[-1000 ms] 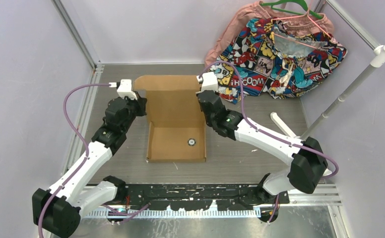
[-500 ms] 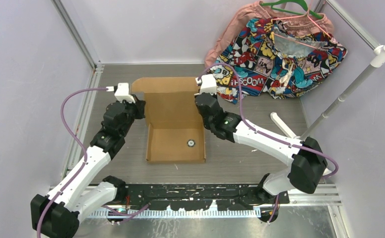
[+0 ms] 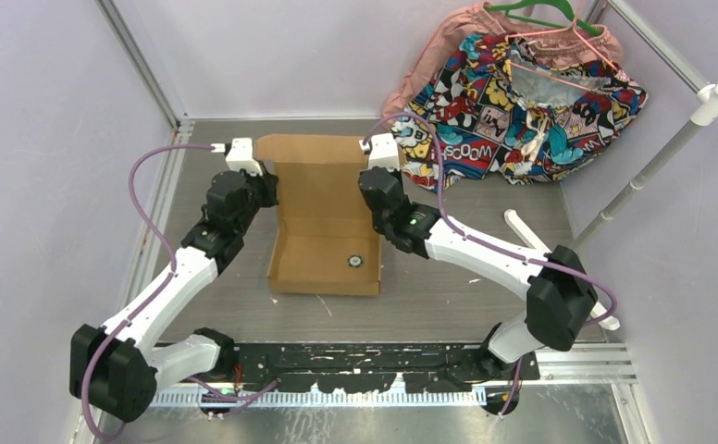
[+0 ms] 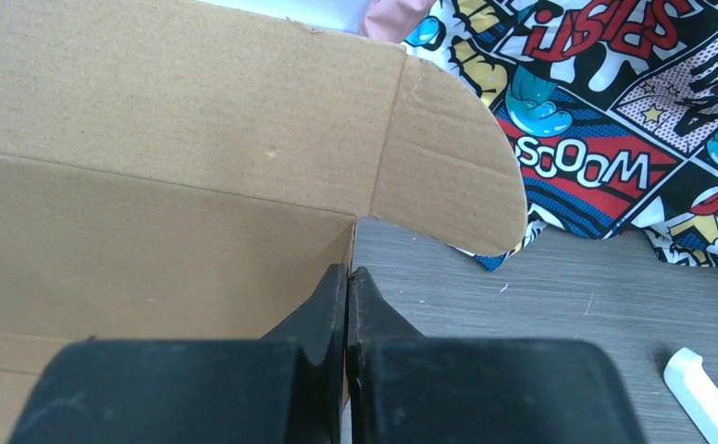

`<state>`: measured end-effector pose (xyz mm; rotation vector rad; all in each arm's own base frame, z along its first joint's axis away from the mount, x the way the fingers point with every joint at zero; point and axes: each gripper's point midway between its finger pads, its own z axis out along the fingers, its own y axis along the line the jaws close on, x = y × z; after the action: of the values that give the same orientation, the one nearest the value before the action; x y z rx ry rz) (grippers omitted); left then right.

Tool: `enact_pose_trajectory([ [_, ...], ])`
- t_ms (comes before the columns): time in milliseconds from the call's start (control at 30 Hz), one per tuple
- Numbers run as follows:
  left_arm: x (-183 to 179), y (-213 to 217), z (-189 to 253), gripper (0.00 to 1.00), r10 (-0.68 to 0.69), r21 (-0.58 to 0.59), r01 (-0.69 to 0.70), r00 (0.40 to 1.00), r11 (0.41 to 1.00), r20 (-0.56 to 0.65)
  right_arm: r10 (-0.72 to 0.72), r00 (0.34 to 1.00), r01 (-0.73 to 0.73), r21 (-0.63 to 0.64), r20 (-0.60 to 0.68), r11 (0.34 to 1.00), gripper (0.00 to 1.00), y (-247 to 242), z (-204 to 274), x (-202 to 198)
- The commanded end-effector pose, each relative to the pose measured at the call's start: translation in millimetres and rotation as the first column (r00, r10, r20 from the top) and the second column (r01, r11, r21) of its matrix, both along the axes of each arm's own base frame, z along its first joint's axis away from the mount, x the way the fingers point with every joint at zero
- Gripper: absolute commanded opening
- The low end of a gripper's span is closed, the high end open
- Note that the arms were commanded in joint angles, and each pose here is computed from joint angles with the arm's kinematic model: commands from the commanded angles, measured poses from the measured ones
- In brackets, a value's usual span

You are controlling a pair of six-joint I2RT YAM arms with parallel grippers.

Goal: Fold the paper box
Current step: Close the paper box at the center of the board.

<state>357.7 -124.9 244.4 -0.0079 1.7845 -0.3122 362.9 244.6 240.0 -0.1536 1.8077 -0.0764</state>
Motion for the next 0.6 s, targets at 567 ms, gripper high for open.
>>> enact_pose_trajectory([
  [567, 76.4, -39.4, 44.7, 0.07, -0.049, -0.028, 0.053, 0.989, 0.998, 0.142, -0.002, 0.994, -0.015, 0.154, 0.105, 0.988, 0.01, -17.0, 40.0, 88.2],
])
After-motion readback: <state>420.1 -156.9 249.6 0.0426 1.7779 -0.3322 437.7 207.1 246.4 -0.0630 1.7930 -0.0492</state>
